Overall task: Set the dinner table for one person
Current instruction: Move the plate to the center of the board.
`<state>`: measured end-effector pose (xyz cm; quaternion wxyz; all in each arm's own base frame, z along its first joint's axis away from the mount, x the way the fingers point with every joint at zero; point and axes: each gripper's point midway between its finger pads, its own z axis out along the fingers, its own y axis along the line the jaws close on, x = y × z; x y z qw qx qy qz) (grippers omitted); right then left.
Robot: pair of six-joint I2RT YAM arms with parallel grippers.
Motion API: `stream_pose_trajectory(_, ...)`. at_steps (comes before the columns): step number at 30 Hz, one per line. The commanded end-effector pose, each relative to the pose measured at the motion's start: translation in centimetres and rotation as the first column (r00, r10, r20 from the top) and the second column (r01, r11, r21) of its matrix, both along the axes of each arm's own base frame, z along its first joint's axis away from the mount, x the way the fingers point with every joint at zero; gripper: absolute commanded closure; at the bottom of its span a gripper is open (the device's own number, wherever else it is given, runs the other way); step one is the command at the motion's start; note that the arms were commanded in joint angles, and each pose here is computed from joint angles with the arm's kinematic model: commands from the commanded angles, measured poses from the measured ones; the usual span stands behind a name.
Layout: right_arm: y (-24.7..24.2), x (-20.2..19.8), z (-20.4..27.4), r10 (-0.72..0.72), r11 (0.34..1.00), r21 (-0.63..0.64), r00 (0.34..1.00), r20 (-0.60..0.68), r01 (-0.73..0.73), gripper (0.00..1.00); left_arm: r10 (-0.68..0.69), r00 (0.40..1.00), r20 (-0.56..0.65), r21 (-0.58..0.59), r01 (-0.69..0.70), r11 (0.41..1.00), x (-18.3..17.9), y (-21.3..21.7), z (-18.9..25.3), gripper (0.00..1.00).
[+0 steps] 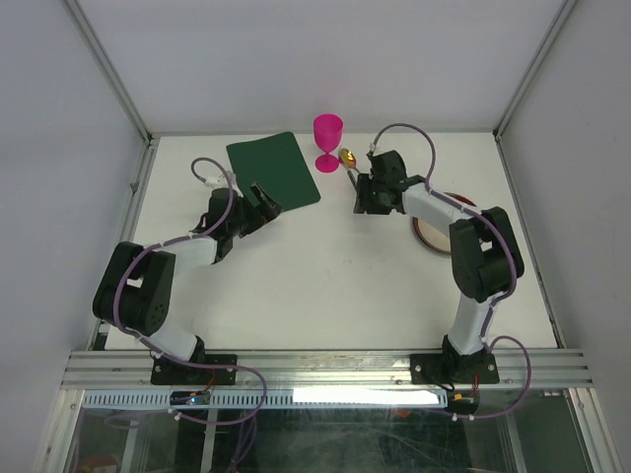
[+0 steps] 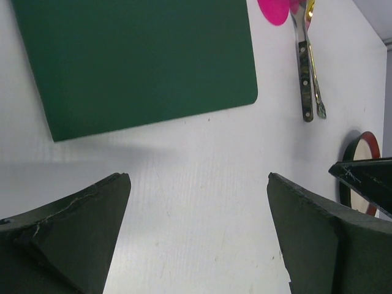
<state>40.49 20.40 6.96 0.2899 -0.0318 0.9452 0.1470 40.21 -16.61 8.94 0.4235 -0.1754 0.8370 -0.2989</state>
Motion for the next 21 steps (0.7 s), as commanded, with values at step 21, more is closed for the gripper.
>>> stream_pose_trajectory(21,1.8,-0.2,2.4,0.062,0.997,0.030,0.993,0.097,-0.065,0.55,0.344,0.933,0.103,-0.107,-0.333,0.937,-1.1,0.5,1.6,0.01)
